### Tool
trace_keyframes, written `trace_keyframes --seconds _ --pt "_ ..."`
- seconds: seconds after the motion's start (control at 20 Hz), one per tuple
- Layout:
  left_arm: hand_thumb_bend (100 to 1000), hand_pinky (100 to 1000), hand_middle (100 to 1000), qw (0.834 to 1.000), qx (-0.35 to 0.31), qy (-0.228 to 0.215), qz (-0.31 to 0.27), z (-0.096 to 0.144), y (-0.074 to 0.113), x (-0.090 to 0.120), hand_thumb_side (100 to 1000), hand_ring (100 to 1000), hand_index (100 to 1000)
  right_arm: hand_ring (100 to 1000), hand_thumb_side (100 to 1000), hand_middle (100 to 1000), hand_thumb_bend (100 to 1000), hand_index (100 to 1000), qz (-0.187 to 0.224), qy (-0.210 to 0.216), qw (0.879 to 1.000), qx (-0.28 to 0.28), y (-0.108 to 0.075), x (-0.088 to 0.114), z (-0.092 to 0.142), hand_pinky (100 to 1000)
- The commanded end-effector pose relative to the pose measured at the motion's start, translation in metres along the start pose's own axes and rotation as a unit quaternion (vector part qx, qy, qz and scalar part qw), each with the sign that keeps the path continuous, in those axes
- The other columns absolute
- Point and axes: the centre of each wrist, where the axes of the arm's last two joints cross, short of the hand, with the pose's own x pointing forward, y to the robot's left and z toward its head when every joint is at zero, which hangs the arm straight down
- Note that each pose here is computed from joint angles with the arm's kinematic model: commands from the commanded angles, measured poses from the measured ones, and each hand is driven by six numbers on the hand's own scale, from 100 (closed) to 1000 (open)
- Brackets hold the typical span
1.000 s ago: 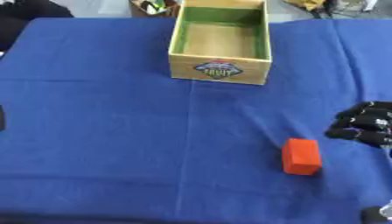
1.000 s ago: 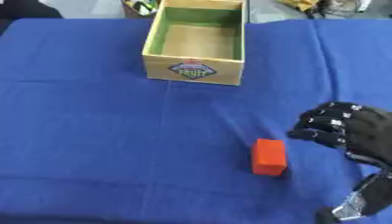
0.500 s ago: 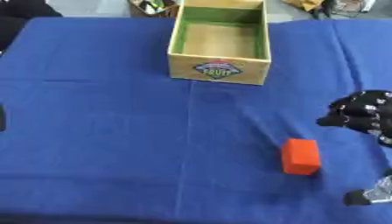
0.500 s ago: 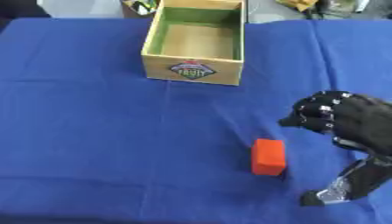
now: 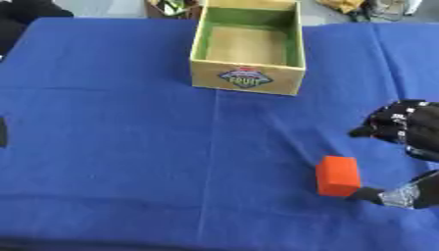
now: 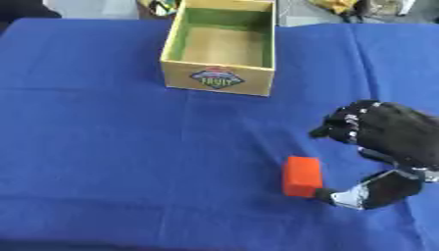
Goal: Pick up objects on the table and place them in the box.
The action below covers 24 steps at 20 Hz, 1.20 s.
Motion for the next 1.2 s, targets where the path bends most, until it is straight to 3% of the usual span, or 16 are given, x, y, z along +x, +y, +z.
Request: trace_keyframes --seconds 0.05,0.75,0.95,1.2 --pt "100 237 416 1.000 -0.015 -0.009 -0.010 -0.007 0.001 0.007 1000 309 725 732 996 661 445 856 0.022 0.013 1.000 0.006 -0.004 0.005 -0.003 689" --pt "100 237 416 1.000 -0.018 -0.008 -0.009 -0.007 0.000 0.006 1000 309 725 729 964 647 350 846 0.025 0.029 0.999 0.029 -0.005 0.021 -0.018 672" --pt "100 237 417 1.000 -0.018 -0.009 -0.009 -0.007 -0.001 0.006 1000 309 725 721 935 640 378 850 0.017 0.038 0.998 0.035 -0.003 0.022 -0.018 678" --pt "100 237 417 1.000 -0.020 -0.009 -0.008 -0.007 -0.001 0.006 1000 309 725 711 870 631 445 858 -0.024 0.034 0.998 0.045 -0.003 0.016 -0.012 690"
